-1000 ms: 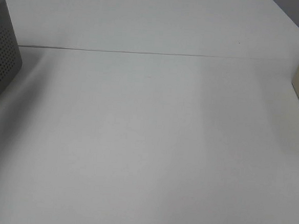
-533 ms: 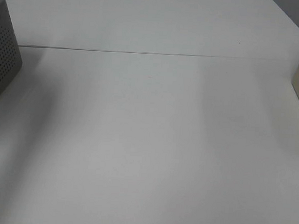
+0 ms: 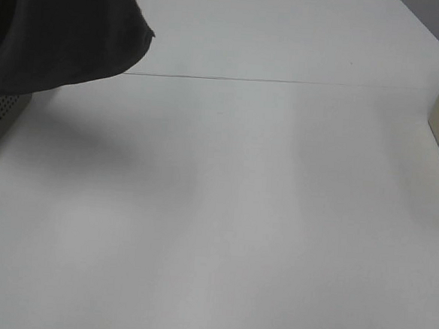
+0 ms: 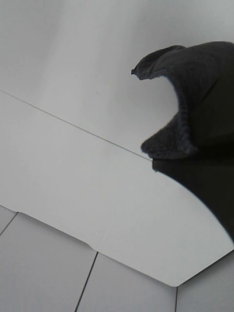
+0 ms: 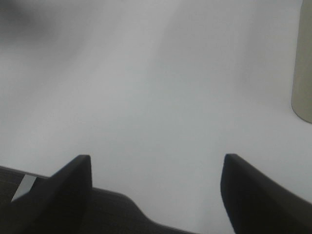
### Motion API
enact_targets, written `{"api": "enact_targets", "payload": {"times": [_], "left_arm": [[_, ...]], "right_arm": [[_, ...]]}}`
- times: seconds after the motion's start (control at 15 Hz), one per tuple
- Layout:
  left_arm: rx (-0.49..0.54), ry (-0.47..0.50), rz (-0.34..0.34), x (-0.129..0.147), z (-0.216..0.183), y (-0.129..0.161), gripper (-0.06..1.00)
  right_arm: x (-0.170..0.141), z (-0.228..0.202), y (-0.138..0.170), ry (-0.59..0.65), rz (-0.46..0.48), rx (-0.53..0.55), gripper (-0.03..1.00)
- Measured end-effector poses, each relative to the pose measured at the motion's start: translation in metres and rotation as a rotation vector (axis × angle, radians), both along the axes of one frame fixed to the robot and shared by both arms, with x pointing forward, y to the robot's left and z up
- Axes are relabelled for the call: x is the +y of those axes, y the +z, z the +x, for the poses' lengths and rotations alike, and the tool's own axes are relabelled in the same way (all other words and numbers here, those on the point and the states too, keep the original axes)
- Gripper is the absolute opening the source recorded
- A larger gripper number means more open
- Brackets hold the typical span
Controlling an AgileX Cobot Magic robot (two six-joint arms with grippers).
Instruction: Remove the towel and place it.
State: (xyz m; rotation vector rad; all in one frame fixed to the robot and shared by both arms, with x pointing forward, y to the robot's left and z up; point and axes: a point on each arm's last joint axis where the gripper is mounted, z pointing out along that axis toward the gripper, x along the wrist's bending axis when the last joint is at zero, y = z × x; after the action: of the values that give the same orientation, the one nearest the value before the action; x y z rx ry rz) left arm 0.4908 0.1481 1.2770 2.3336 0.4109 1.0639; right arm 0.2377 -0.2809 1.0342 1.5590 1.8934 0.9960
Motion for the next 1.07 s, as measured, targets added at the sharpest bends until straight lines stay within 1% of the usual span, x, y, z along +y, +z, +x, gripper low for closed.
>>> {"api": "enact_targets", "payload": {"times": [0.13,0.2,0.33,0.4,0.47,0.53,0.6,0.67,0.8,0.87,0.93,1.0,1.07], "left_arm": [[-0.027,-0.040,0.034,-0.013,-0.008,0.001,0.00],[-0.031,-0.051,0.042,-0.016,-0.010,0.000,0.00],[-0.033,-0.073,0.045,-0.022,-0.013,0.000,0.00],[-0.030,-0.087,0.038,-0.027,-0.017,0.000,0.00],[-0.011,-0.100,0.024,-0.034,-0.023,-0.001,0.00],[0.005,-0.101,0.026,-0.034,-0.025,-0.002,0.00],[0.018,-0.102,0.026,-0.035,-0.026,-0.003,0.00],[0.032,-0.101,0.033,-0.034,-0.027,-0.004,0.00],[0.062,-0.109,0.031,-0.035,-0.028,-0.006,0.00],[0.066,-0.113,0.027,-0.036,-0.029,-0.006,0.00],[0.080,-0.126,0.010,-0.037,-0.030,-0.006,0.00],[0.091,-0.136,-0.003,-0.039,-0.031,-0.007,0.00],[0.100,-0.145,-0.013,-0.040,-0.032,-0.007,0.00]], "right_arm": [[0.002,0.020,0.011,-0.010,0.032,-0.039,0.71],[0.004,0.033,0.016,0.016,0.036,-0.065,0.71],[0.013,0.053,0.022,0.123,0.049,-0.098,0.71],[0.023,0.064,0.025,0.229,0.088,-0.103,0.71],[0.040,0.089,0.029,0.440,0.155,-0.142,0.72],[0.047,0.102,0.032,0.521,0.220,-0.175,0.72],[0.054,0.115,0.030,0.601,0.264,-0.194,0.72],[0.059,0.130,0.027,0.675,0.304,-0.212,0.72],[0.066,0.155,0.012,0.789,0.369,-0.211,0.72],[0.068,0.161,0.007,0.808,0.389,-0.205,0.72],[0.075,0.179,-0.008,0.828,0.451,-0.188,0.72],[0.086,0.191,-0.017,0.858,0.470,-0.162,0.72],[0.104,0.199,-0.022,0.911,0.483,-0.134,0.72]]}}
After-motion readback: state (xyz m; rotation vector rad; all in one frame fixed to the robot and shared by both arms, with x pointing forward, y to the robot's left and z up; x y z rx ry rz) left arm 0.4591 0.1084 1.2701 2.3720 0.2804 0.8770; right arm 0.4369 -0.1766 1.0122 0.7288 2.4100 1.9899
